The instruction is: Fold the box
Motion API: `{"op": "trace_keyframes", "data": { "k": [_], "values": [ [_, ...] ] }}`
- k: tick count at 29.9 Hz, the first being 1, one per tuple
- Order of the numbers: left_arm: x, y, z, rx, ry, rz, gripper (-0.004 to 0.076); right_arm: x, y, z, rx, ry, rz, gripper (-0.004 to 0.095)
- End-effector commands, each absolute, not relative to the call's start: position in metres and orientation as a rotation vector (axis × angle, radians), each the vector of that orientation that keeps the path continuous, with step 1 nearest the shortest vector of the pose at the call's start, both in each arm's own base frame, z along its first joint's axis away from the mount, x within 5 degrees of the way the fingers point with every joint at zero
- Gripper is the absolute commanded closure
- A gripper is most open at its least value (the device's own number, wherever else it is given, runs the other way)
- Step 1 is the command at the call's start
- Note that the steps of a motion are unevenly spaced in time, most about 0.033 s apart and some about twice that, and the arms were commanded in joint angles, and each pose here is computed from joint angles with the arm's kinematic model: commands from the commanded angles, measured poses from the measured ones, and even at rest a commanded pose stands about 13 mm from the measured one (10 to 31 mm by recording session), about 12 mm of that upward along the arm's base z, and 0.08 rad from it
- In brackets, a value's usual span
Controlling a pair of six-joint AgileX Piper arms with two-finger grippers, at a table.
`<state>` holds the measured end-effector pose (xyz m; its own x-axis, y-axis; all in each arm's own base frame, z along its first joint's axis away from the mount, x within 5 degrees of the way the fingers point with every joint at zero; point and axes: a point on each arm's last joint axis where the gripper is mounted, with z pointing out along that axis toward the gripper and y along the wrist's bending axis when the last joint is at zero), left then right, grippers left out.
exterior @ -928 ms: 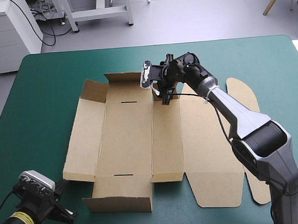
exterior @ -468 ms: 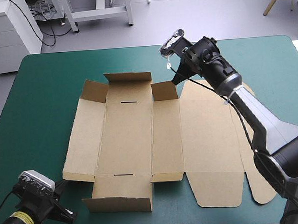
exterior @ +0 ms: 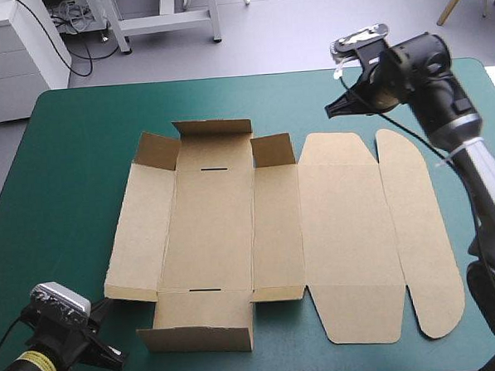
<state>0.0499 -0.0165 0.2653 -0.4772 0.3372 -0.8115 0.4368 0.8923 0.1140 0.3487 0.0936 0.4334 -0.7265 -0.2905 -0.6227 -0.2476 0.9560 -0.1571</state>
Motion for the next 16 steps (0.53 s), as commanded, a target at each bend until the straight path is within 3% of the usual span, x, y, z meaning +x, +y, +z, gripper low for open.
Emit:
{"op": "trace_keyframes", "data": {
  "k": [1,9,16],
  "values": [
    [0.053,-0.016,0.288,0.471,2.082,-0.154,0.0734,0.325,0.062,0.474,-0.250,2.300,0.052,0.0927],
    [0.071,-0.011,0.343,0.469,2.187,0.066,0.0734,0.303,0.024,0.492,-0.150,2.252,0.029,0.0927],
    [0.114,-0.031,0.401,0.459,2.181,0.113,0.0732,0.278,0.002,0.456,-0.117,2.387,-0.020,0.0927]
  ]
}}
